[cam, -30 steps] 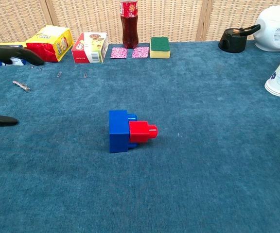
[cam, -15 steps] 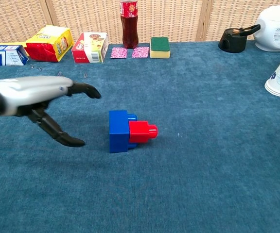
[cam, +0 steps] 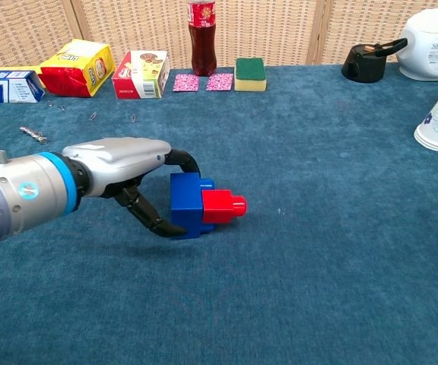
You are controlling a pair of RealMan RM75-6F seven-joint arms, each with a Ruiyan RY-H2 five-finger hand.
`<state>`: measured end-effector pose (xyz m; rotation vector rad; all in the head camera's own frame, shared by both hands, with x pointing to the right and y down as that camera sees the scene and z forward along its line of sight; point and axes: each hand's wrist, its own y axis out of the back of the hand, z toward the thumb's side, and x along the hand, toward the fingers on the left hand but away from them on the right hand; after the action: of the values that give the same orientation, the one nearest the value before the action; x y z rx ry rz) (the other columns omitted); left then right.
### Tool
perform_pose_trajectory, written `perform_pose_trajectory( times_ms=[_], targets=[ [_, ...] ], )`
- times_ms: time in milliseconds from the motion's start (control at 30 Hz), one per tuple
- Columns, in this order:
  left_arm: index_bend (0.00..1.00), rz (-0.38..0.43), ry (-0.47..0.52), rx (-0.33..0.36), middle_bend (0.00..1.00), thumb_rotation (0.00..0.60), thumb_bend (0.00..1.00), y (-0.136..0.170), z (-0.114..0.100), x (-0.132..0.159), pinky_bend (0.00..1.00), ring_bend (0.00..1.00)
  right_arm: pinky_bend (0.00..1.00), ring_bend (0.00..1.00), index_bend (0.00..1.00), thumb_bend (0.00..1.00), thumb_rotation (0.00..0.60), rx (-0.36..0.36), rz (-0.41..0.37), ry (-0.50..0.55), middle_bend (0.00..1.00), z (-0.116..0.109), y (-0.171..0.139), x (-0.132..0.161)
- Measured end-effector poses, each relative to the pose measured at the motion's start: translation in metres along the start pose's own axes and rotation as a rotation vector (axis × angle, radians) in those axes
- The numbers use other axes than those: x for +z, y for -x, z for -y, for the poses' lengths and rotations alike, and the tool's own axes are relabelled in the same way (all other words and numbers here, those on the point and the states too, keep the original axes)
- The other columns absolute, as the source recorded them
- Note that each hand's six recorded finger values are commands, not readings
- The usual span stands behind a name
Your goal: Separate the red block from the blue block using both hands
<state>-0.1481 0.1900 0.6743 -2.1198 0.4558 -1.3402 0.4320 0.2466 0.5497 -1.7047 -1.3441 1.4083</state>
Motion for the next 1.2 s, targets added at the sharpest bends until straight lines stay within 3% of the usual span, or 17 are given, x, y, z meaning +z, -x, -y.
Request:
perform_pose_trajectory(
  times_ms=[233,667,967,1200],
  targets=[
    [0.43,0.009,-0.013,0.025,0.34,0.440,0.29,-0.007,0.003,0.007,0.23,0.26,0.30,0.39,0.36,0.34,0.599,0.001,0.024,0.005,0.36,-0.001,-0.003,-0.007],
    [0.49,0.025,0.040,0.086,0.39,0.442,0.33,-0.019,-0.005,0.011,0.27,0.30,0.30,0.39,0.36,0.34,0.600,-0.001,0.023,0.007,0.36,-0.003,-0.001,-0.005],
    [0.49,0.124,0.020,0.091,0.39,0.443,0.33,-0.029,-0.040,0.014,0.27,0.30,0.32,0.39,0.36,0.34,0.600,0.025,-0.009,0.051,0.36,-0.002,0.005,0.005],
    [0.49,0.229,-0.063,0.080,0.39,0.439,0.33,-0.040,-0.081,0.027,0.27,0.30,0.36,0.42,0.36,0.30,0.600,0.071,-0.092,0.106,0.37,0.004,0.017,0.030]
  ],
)
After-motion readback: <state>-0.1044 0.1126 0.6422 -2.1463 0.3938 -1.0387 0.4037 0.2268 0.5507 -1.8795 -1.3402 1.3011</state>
